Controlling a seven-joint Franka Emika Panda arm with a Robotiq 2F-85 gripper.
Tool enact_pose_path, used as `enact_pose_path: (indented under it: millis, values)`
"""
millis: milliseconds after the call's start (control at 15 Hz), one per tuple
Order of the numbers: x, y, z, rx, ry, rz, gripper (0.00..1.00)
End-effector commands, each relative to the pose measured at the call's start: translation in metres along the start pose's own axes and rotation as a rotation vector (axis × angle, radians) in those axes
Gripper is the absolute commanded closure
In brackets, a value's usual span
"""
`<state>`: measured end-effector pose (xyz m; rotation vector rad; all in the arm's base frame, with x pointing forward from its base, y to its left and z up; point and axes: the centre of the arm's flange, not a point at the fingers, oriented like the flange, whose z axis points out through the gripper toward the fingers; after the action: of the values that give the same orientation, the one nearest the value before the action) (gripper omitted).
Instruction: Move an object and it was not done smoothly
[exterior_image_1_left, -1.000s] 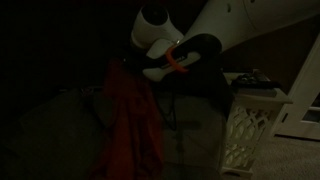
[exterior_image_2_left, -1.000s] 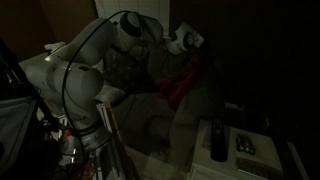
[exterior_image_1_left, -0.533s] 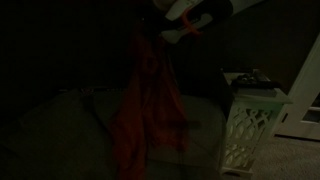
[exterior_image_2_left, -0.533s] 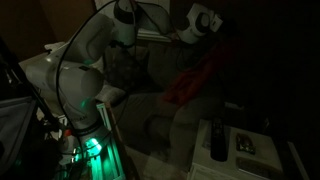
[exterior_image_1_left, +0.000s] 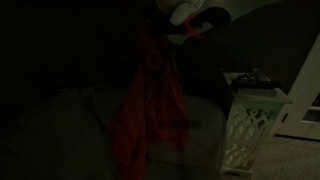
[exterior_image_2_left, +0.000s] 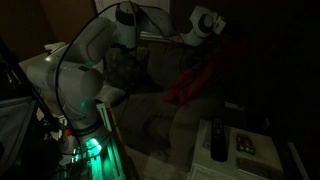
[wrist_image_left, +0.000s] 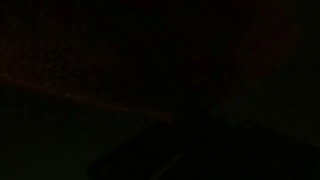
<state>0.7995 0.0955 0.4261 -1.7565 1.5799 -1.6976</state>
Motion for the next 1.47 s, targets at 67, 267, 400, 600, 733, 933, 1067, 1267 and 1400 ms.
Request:
enact_pose_path:
  millis: [67, 267, 400, 600, 733, 933, 1067, 1267, 1400]
  values:
    - [0.068, -0.031, 0.072, 0.022, 0.215, 0.08, 0.98]
    - [0.113, -0.037, 0.102, -0.005, 0.347, 0.139, 0.98]
    - [0.135, -0.045, 0.106, -0.021, 0.444, 0.177, 0.98]
    - [0.127, -0.038, 0.096, -0.042, 0.503, 0.142, 0.98]
    - [0.094, -0.027, 0.076, -0.082, 0.362, 0.074, 0.98]
    - [0.045, -0.02, 0.05, -0.148, 0.174, 0.054, 0.98]
    - [0.015, -0.017, 0.039, -0.19, 0.064, 0.031, 0.98]
    - [-0.014, -0.016, 0.027, -0.248, -0.1, -0.002, 0.98]
    - [-0.033, -0.009, 0.028, -0.282, -0.205, -0.034, 0.98]
